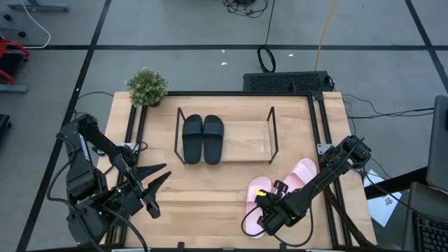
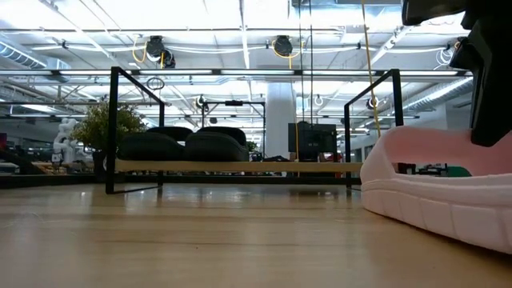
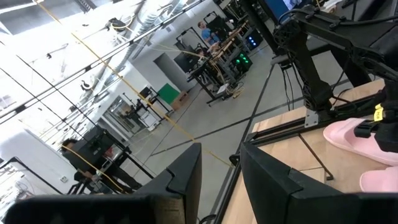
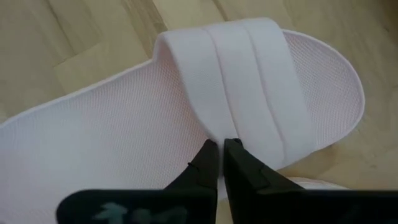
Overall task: Pick and place slides into the shelf
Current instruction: Put the left pink slipper on the shelf
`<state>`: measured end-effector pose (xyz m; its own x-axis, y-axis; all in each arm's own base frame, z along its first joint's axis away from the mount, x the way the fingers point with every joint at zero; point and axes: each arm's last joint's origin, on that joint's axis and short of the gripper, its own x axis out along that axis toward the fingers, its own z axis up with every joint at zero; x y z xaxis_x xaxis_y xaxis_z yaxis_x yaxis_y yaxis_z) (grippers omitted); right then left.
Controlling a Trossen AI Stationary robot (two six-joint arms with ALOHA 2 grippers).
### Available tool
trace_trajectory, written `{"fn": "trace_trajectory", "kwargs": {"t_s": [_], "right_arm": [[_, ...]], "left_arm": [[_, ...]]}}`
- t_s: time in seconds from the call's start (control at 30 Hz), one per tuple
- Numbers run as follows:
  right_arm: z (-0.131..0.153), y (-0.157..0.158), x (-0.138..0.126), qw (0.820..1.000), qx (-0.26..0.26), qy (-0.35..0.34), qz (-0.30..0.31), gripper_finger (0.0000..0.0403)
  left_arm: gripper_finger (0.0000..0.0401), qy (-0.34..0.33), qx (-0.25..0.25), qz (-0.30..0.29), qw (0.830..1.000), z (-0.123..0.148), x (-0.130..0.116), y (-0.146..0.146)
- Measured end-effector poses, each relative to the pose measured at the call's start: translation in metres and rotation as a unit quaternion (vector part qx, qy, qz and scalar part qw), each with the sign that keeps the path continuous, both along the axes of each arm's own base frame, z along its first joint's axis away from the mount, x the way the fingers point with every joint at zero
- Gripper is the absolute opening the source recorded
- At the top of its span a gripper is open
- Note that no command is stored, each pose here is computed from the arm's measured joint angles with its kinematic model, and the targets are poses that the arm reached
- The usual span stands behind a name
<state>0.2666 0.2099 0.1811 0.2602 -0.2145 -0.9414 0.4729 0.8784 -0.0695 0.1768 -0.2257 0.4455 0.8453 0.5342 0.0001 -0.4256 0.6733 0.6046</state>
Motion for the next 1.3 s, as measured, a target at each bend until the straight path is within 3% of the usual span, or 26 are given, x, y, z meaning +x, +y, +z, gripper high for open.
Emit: {"fn": "trace_trajectory", "kwargs": {"t_s": [0.3, 0.67, 1.03, 1.3], "right_arm": [[0.027, -0.006, -0.005, 0.999, 0.015, -0.039, -0.001, 0.0001], [0.075, -0.006, 0.005, 0.995, 0.034, -0.085, 0.05, 0.0], [0.144, -0.019, 0.024, 0.979, -0.053, -0.17, 0.098, 0.0], [0.173, -0.07, 0.041, 0.969, -0.178, -0.145, 0.093, 0.0]], "left_arm": [[0.0118, 0.0, 0.0, 0.0, 1.0, 0.0, 0.0, 0.0], [0.0118, 0.0, 0.001, 0.0, 1.0, 0.0, 0.0, 0.0], [0.0118, 0.0, 0.0, 0.011, 1.0, 0.0, 0.005, 0.004], [0.0118, 0.0, 0.001, 0.034, 0.999, 0.0, 0.015, 0.012]]}}
